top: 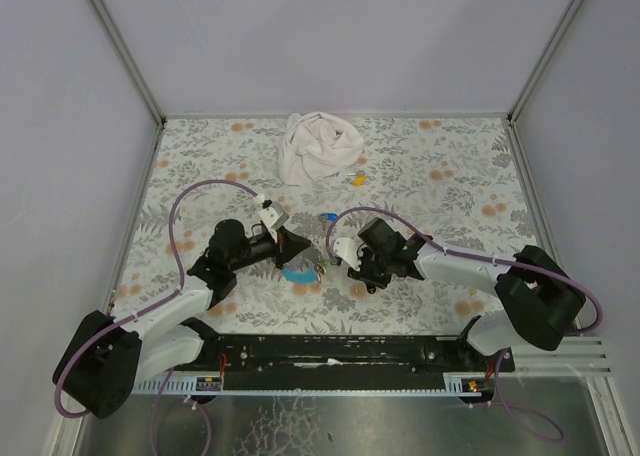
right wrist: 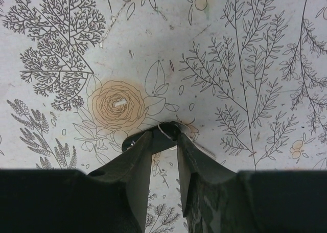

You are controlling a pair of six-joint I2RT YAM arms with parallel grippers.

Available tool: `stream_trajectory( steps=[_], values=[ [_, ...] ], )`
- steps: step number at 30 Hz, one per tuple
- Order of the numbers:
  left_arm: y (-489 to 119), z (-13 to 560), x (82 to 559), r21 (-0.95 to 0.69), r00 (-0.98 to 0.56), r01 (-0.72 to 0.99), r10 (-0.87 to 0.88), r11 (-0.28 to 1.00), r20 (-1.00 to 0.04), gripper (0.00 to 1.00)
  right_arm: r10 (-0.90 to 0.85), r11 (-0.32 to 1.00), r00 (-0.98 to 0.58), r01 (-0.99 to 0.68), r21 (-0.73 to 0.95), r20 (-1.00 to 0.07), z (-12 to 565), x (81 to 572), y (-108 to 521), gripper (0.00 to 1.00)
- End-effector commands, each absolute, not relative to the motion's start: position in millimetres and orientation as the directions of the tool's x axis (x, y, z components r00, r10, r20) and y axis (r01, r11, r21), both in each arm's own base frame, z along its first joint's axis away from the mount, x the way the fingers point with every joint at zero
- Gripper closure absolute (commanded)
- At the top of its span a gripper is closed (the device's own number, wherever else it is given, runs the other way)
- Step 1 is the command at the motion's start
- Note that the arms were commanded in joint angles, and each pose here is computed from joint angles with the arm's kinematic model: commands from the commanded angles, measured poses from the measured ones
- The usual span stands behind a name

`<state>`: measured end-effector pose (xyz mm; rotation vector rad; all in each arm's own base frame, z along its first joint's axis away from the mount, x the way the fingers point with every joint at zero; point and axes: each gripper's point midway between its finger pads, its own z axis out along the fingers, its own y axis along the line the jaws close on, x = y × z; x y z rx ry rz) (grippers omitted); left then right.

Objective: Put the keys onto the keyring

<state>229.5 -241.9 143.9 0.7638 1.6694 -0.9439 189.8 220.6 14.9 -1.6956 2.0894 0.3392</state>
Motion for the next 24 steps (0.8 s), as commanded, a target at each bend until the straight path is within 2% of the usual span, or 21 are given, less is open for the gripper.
stream_trajectory(
  steps=[1, 6, 21, 24],
  values=[
    [-246.2, 161.2, 235.8, -0.167, -0.204, 0.86, 0.025, 0.482, -0.979, 1.0, -0.832, 0.207, -0.131, -0.975, -0.083, -0.54, 29.2, 202.1, 238.8, 0.68],
    [-246.6, 161.3, 235.2, -0.167, -0.204, 0.862, 0.027, 0.478, -0.979, 1.0, -0.83, 0.203, -0.136, -0.977, -0.067, -0.542, 29.2, 199.4, 239.3, 0.77],
    [-248.8, 161.3, 234.3, -0.167, -0.207, 0.867, 0.033, 0.469, -0.978, 1.0, -0.819, 0.224, -0.16, -0.973, -0.052, -0.551, 22.6, 204.1, 245.4, 0.82],
    [-249.1, 160.9, 234.2, -0.168, -0.208, 0.867, 0.035, 0.469, -0.977, 1.0, -0.819, 0.231, -0.166, -0.972, -0.05, -0.55, 24.4, 204.9, 245.5, 0.87]
  ],
)
